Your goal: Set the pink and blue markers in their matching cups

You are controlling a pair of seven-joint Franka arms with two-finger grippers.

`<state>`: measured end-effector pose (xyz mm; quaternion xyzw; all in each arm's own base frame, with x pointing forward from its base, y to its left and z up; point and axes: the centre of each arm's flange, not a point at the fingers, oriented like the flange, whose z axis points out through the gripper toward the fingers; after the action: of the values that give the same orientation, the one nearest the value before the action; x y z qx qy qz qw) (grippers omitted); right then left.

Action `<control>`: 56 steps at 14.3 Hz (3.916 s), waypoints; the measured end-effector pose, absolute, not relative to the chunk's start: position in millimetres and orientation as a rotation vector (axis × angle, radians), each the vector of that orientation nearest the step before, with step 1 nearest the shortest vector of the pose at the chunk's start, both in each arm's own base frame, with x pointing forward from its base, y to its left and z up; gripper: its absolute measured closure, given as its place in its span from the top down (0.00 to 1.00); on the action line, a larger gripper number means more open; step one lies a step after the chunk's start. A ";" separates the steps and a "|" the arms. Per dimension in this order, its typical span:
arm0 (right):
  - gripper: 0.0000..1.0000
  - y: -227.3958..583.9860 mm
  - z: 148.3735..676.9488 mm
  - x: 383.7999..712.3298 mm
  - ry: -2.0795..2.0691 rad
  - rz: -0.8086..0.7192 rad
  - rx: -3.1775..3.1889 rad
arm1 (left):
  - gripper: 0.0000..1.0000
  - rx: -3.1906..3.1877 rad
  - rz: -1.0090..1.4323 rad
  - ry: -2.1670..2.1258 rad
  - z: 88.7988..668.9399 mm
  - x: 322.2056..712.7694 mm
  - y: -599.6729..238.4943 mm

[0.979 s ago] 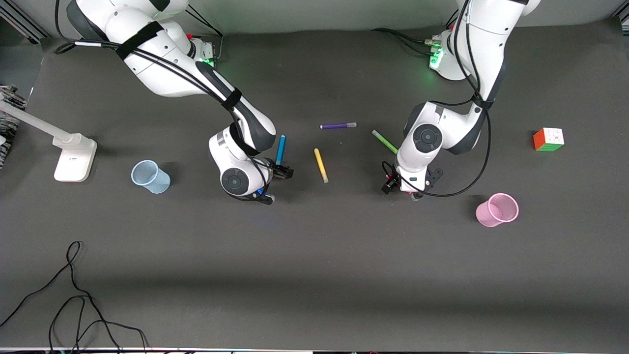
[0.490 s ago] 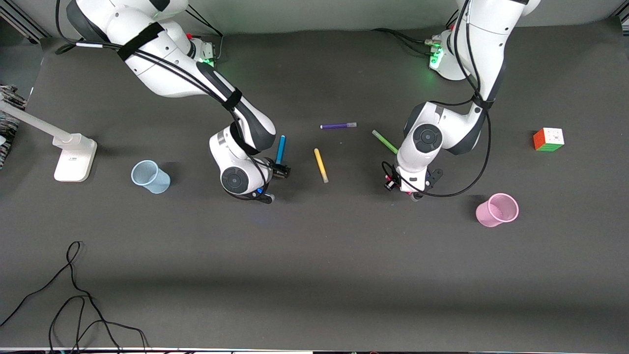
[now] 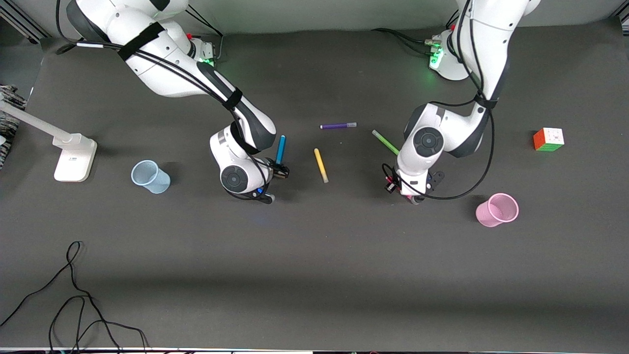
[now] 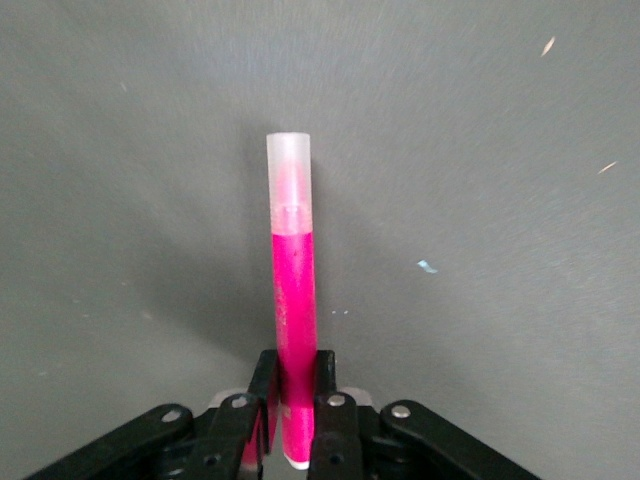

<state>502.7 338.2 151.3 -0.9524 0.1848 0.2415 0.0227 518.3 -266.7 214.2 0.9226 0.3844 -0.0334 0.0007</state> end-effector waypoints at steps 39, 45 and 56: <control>0.16 66.1 468.1 582.4 -0.027 0.073 -3.211 | 0.87 3.000 -0.924 -0.104 291.1 664.7 31.9; 0.16 -12.1 424.4 575.0 -0.173 -0.067 -3.227 | 1.00 3.112 -0.584 -0.085 456.6 642.4 34.9; 0.16 -36.7 317.8 495.7 -0.202 -0.340 -3.183 | 1.00 3.181 -0.116 -0.177 574.9 555.9 -11.5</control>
<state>495.7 -36.7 317.8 -0.9918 -0.0630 -0.1059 -0.0330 555.9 -11.5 574.9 0.9975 -0.0555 -0.0364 -0.0230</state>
